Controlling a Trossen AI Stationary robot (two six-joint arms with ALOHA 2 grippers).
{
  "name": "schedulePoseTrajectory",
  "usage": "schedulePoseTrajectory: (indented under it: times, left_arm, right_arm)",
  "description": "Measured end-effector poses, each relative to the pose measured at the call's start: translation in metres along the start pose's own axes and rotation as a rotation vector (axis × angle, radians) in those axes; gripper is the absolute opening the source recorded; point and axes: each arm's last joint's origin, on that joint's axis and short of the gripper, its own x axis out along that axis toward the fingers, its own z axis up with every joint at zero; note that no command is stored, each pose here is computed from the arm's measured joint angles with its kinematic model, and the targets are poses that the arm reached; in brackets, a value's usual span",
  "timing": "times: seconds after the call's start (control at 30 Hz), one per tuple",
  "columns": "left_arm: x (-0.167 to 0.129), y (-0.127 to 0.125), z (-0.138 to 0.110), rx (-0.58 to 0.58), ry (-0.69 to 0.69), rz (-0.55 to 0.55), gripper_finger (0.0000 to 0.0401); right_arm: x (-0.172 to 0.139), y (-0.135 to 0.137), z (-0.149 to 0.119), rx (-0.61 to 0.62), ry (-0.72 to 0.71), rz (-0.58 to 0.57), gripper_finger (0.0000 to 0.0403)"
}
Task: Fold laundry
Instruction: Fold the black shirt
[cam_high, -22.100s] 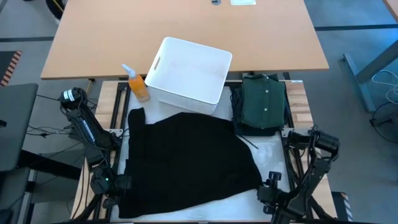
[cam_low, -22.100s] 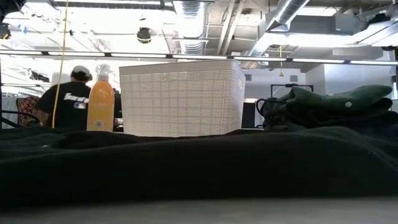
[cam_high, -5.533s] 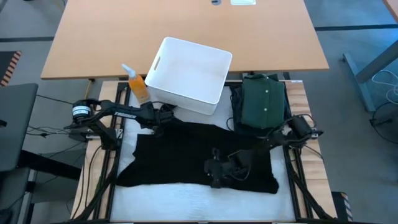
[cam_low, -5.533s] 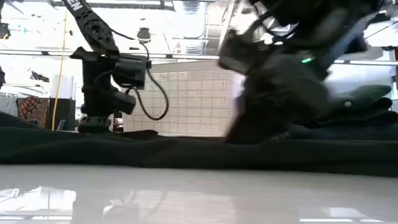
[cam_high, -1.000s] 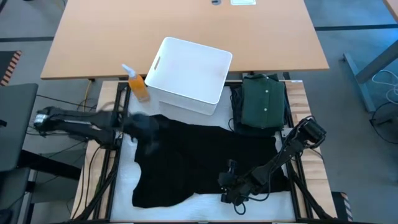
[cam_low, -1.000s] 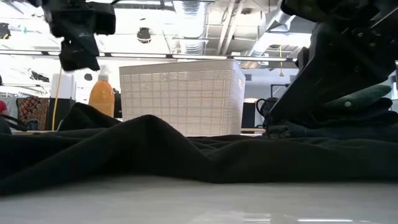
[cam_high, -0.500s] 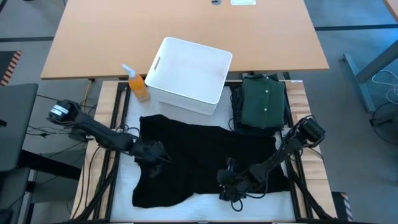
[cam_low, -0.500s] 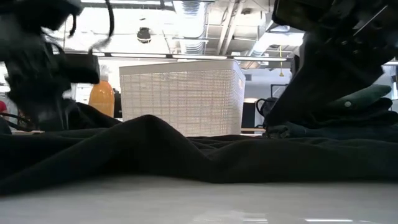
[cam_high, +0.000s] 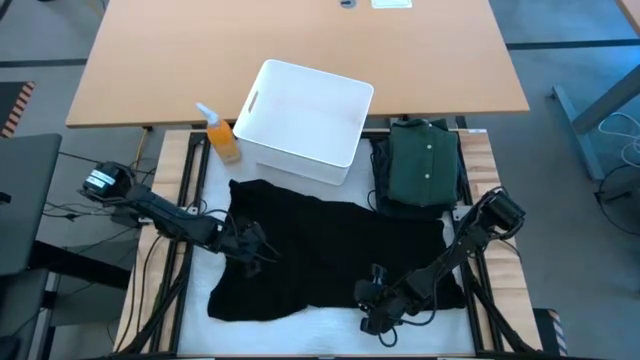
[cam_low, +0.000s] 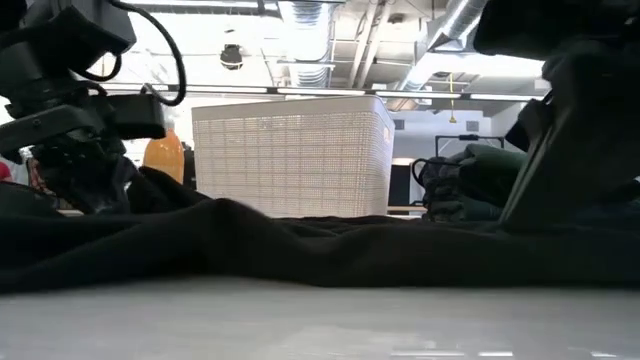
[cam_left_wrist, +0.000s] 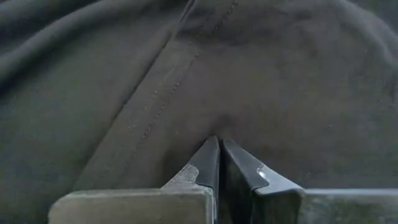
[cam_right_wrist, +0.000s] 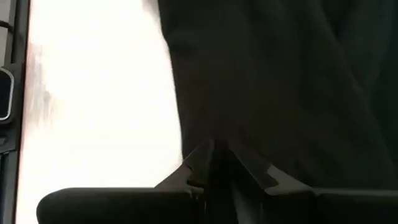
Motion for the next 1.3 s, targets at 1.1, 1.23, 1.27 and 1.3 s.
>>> schedulePoseTrajectory:
  times: [1.1, 1.23, 1.27, 1.3]
  left_arm:
    - [-0.047, -0.011, 0.023, 0.162, -0.379, -0.166, 0.0000]
    - [-0.050, -0.027, 0.042, 0.241, -0.598, -0.264, 0.0000]
    - [-0.049, -0.031, 0.046, 0.269, -0.646, -0.292, 0.0000]
    - [-0.048, -0.036, 0.049, 0.298, -0.690, -0.319, 0.0000]
  right_arm:
    - [-0.134, -0.010, 0.000, 0.215, 0.210, 0.026, 0.0070]
    - [-0.153, -0.015, -0.011, 0.311, 0.267, -0.010, 0.0070]
    - [-0.158, -0.016, -0.013, 0.338, 0.280, -0.019, 0.0070]
    - [-0.162, -0.018, -0.016, 0.371, 0.301, -0.033, 0.0070]
